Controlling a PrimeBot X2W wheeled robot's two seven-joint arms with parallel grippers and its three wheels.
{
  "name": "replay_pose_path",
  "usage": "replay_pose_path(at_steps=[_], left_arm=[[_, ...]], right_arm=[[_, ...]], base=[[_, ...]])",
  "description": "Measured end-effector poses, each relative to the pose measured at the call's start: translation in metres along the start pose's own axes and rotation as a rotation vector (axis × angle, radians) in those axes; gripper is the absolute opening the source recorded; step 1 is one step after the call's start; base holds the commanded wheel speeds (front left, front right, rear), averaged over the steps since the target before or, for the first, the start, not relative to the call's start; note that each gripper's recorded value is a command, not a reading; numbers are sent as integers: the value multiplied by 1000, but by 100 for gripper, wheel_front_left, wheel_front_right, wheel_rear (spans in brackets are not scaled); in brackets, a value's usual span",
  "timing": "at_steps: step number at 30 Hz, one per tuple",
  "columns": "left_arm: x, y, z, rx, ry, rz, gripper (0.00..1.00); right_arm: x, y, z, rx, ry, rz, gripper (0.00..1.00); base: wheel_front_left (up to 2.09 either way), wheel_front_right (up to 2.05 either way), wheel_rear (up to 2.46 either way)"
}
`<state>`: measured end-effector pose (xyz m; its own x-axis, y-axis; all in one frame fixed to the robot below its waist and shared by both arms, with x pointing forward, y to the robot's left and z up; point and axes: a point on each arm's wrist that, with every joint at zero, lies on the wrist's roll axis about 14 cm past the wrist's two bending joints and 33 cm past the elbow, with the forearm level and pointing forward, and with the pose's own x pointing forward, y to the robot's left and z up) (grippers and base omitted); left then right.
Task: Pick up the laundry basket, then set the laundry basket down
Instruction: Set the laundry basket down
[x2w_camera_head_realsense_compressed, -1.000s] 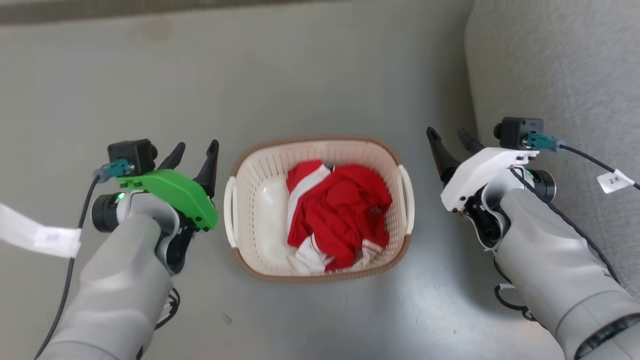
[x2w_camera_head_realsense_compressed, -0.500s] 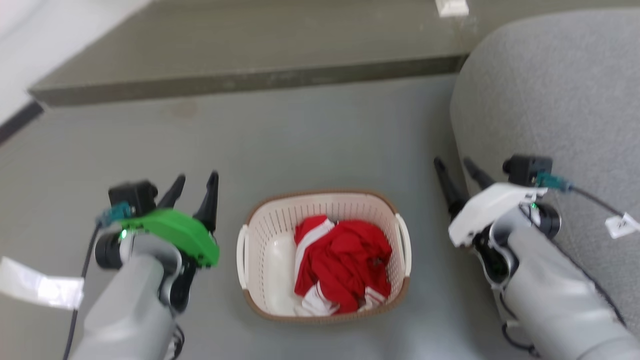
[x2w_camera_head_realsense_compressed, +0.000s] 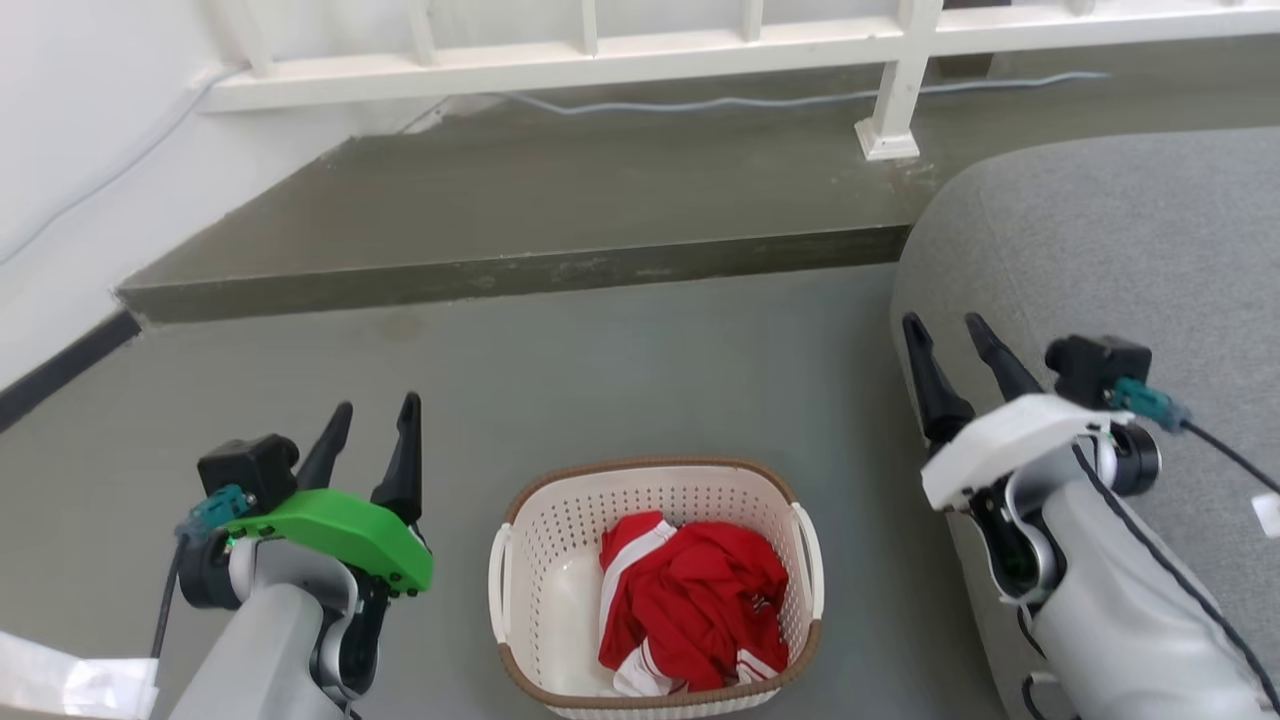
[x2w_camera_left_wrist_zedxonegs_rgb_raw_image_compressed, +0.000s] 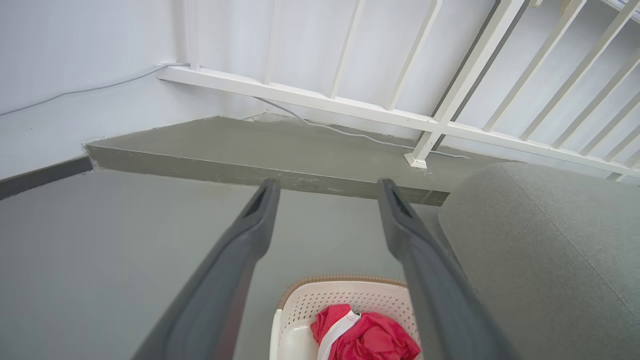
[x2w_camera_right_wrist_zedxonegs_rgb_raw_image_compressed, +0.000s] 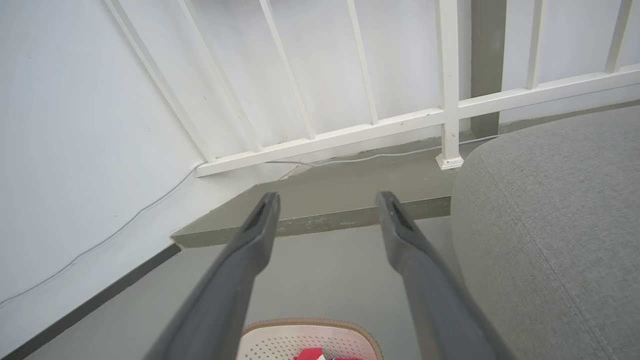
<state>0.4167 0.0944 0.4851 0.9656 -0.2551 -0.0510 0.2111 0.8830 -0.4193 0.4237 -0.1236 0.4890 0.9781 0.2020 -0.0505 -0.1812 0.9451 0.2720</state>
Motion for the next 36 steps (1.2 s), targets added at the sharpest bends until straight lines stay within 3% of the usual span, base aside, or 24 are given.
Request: replay_pose_path(at_steps=[11, 36], left_arm=[[-19, -2, 27, 8, -118, 5, 100], [-40, -2, 25, 60, -152, 12, 100]], right_arm=[[-16, 1, 28, -39, -117, -16, 100], [-46, 9, 12, -77, -115, -11, 100]], base=[[0, 0, 0], [0, 0, 0]])
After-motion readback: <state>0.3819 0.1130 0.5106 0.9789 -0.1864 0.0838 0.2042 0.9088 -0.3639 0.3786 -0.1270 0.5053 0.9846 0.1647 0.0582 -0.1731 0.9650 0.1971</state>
